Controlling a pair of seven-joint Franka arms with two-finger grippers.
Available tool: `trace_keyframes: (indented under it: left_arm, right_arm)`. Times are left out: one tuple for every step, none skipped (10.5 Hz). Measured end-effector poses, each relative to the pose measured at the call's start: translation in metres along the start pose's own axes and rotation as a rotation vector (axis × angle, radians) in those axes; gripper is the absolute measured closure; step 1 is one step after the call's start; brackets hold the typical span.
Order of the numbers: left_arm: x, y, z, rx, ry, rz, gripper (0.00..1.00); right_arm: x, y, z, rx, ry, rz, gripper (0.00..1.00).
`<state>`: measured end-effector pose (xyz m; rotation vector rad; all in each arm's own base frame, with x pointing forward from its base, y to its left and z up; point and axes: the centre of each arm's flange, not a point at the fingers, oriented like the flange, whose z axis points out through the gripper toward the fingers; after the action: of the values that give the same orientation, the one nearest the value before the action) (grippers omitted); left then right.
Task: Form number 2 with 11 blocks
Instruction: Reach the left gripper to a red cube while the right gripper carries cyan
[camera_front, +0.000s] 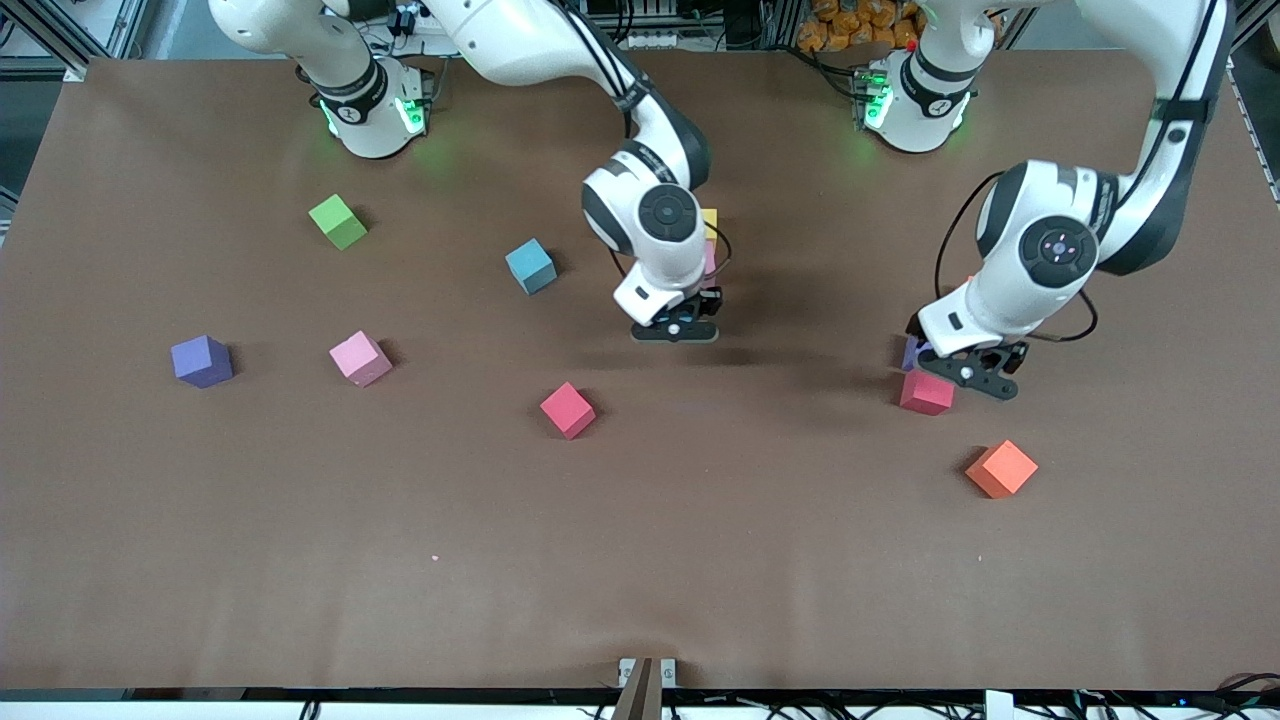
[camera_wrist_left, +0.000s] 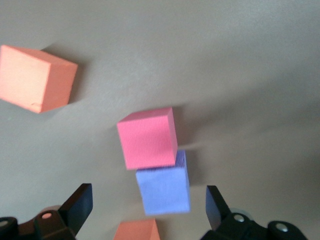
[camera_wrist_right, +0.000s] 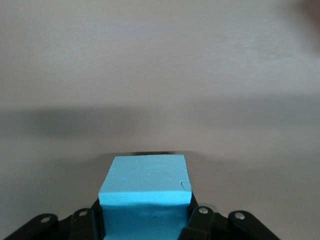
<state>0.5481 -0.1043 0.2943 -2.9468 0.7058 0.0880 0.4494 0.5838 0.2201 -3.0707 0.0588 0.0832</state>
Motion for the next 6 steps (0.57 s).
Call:
trace_keyframes:
  left_arm:
    - [0.004,0.000,0.014,-0.005,-0.002,0.001,0.00]
    - [0.006,-0.001,0.023,-0.008,-0.006,-0.001,0.00]
    - [0.009,-0.004,0.028,-0.009,-0.008,-0.002,0.00]
    - [0.010,-0.006,0.028,-0.008,-0.007,0.001,0.00]
    - [0.010,-0.009,0.029,-0.008,-0.007,0.009,0.00]
    - [0.009,-0.014,0.032,-0.023,-0.005,-0.004,0.00]
  right_arm:
    - [-0.002,-0.007,0.009,-0.003,-0.002,-0.002,0.43]
    - [-0.004,-0.011,0.017,-0.007,-0.002,-0.006,0.43]
    - [-0.005,-0.013,0.016,-0.013,-0.008,-0.010,0.43]
    - [-0.009,-0.015,0.017,-0.020,-0.017,-0.017,0.43]
    - [-0.016,-0.019,0.018,-0.032,-0.029,-0.026,0.43]
    - [-0.024,-0.022,0.019,-0.044,-0.041,-0.038,0.43]
